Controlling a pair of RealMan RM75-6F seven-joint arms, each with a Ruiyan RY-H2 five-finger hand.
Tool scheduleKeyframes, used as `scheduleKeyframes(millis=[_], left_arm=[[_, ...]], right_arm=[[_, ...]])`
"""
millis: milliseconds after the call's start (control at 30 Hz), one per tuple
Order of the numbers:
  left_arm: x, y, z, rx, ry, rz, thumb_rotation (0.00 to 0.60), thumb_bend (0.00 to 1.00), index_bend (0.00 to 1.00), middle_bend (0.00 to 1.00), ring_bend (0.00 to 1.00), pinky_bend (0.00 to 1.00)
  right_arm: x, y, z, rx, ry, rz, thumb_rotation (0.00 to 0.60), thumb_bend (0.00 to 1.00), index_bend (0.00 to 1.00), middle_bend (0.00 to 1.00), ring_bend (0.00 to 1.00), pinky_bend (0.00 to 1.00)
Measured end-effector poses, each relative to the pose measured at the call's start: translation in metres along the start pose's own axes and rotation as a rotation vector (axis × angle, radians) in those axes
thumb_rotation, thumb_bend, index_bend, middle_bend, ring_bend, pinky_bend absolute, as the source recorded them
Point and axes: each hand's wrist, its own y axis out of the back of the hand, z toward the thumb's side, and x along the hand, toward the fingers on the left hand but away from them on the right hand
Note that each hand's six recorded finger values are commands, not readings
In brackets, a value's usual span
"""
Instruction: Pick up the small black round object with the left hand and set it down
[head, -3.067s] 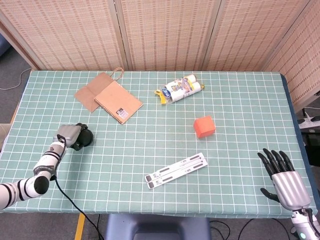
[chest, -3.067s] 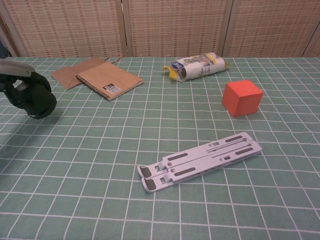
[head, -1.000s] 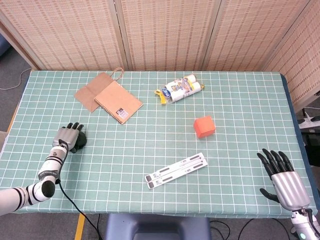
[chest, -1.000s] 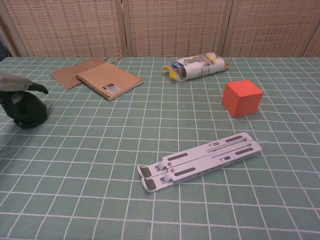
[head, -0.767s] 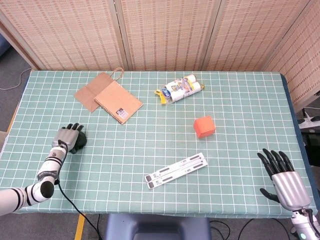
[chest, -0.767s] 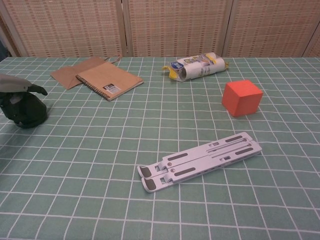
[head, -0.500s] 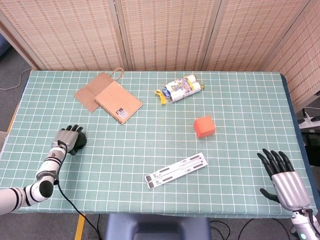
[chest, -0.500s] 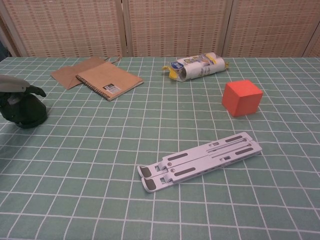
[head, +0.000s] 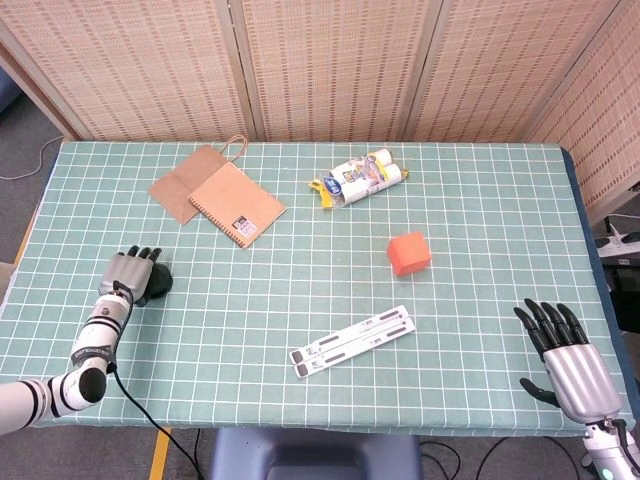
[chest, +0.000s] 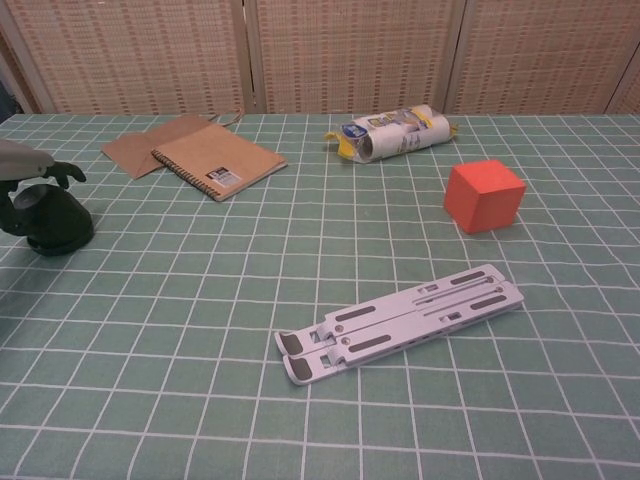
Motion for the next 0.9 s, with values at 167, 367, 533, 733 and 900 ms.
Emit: scheduleKeyframes(millis=[167,367,533,733,900], left_arm=[[0.001,0.002,0.000,0.000,0.007,0.021,0.600,0.37,0.22,0.26,0.29,0.43],[0.000,0.006,0.002,-0.018,-0.004,0.053,0.600,0.37,0.36,0.36,0.40,0.52],[-0.002,0.007,0.001,-0.036,-0.011,0.048,0.600,0.38,0.38,0.40,0.43,0.55],[-0.004,0.010,-0.001,-0.058,-0.014,0.050,0.600,0.39,0.38,0.42,0.45,0.57],[-0.008,0.019,-0.005,-0.084,-0.011,0.074,0.600,0.39,0.39,0.43,0.46,0.57]], right_arm=[[0.000,0.000,0.000,0.000,-0.003,-0.002,0.600,0.06,0.00,0.00,0.00,0.00],[0.000,-0.001,0.000,0.002,-0.002,0.000,0.600,0.06,0.00,0.00,0.00,0.00],[0.000,0.000,0.000,0.001,-0.001,0.000,0.600,0.06,0.00,0.00,0.00,0.00],[0.000,0.000,0.000,0.000,-0.001,0.000,0.600,0.06,0.00,0.00,0.00,0.00],[0.000,0.000,0.000,0.002,-0.001,-0.001,0.600,0.06,0.00,0.00,0.00,0.00]])
